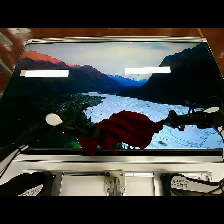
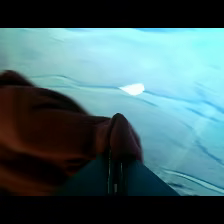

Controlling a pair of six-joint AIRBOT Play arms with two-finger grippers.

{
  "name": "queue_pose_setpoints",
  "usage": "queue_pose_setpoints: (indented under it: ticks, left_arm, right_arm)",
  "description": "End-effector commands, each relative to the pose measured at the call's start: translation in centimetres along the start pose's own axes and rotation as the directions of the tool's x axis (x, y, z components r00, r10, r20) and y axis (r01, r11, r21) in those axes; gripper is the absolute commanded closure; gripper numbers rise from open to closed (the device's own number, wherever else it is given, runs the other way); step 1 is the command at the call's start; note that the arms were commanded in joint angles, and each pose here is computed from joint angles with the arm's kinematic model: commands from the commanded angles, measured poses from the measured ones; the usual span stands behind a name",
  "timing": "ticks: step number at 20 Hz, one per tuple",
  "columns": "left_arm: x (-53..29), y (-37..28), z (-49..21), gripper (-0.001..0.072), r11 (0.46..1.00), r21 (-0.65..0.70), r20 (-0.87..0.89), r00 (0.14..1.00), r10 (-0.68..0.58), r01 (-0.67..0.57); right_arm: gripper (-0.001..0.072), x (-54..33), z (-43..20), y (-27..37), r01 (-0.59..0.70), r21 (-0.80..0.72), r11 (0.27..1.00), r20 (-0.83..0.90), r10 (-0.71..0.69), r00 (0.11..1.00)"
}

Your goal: Fold the shirts.

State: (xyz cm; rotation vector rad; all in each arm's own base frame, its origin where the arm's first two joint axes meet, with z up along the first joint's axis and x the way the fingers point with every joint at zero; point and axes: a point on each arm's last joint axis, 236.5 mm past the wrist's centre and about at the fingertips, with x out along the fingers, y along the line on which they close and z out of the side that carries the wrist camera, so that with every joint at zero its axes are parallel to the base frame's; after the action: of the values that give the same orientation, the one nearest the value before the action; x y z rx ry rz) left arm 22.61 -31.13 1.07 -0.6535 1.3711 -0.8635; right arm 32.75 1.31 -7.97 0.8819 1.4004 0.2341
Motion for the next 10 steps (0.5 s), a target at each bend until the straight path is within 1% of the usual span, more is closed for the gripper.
queue_pose_setpoints:
  ticks: [1, 2, 3, 4, 5, 6, 7, 8, 9, 10]
  left_arm:
    - [-7.7, -3.0, 5.3, 0.0671, 0.975, 0.198, 0.133, 0.989, 0.070, -0.096]
    - [-12.2, -5.1, 7.8, 0.0671, 0.951, 0.266, 0.241, 0.966, 0.092, -0.157]
    - [-17.3, -8.3, 9.7, 0.0671, 0.919, 0.330, 0.354, 0.931, 0.091, -0.215]
    - [-22.3, -11.7, 10.7, 0.0670, 0.877, 0.390, 0.462, 0.884, 0.078, -0.281]
    - [-27.8, -15.8, 11.1, 0.0670, 0.820, 0.440, 0.585, 0.809, 0.048, -0.367]
    - [-33.0, -20.0, 10.8, 0.0669, 0.760, 0.463, 0.700, 0.714, 0.001, -0.455]
    - [-37.7, -24.2, 9.8, 0.0669, 0.702, 0.466, 0.793, 0.606, -0.062, -0.538]
    - [-41.9, -28.3, 8.1, 0.0669, 0.645, 0.454, 0.860, 0.493, -0.134, -0.615]
    - [-44.9, -31.5, 6.1, 0.0669, 0.594, 0.430, 0.896, 0.401, -0.191, -0.680]
    - [-46.8, -33.6, 4.4, 0.0669, 0.555, 0.403, 0.915, 0.335, -0.225, -0.728]
  right_arm:
    - [0.0650, -5.9, 2.7, 8.6, -0.117, -0.303, 0.946, 0.159, 0.172, 0.972]
    - [0.0650, -9.3, 3.3, 12.1, -0.102, -0.421, 0.901, 0.227, 0.213, 0.950]
    - [0.0650, -13.6, 3.8, 16.3, -0.056, -0.531, 0.845, 0.322, 0.262, 0.910]
    - [0.0650, -18.2, 3.7, 20.2, 0.021, -0.615, 0.788, 0.419, 0.303, 0.856]
    - [0.0650, -23.4, 2.8, 24.5, 0.130, -0.681, 0.720, 0.523, 0.354, 0.775]
    - [0.0650, -28.3, 1.3, 28.2, 0.238, -0.710, 0.662, 0.610, 0.411, 0.678]
    - [0.0650, -33.5, -1.0, 32.0, 0.346, -0.708, 0.616, 0.686, 0.482, 0.546]
    - [0.0650, -37.7, -3.5, 34.7, 0.412, -0.685, 0.601, 0.728, 0.539, 0.423]
    - [0.0650, -41.7, -6.5, 36.9, 0.455, -0.654, 0.604, 0.751, 0.590, 0.296]
    - [0.0650, -44.5, -9.1, 38.3, 0.480, -0.631, 0.609, 0.754, 0.626, 0.197]
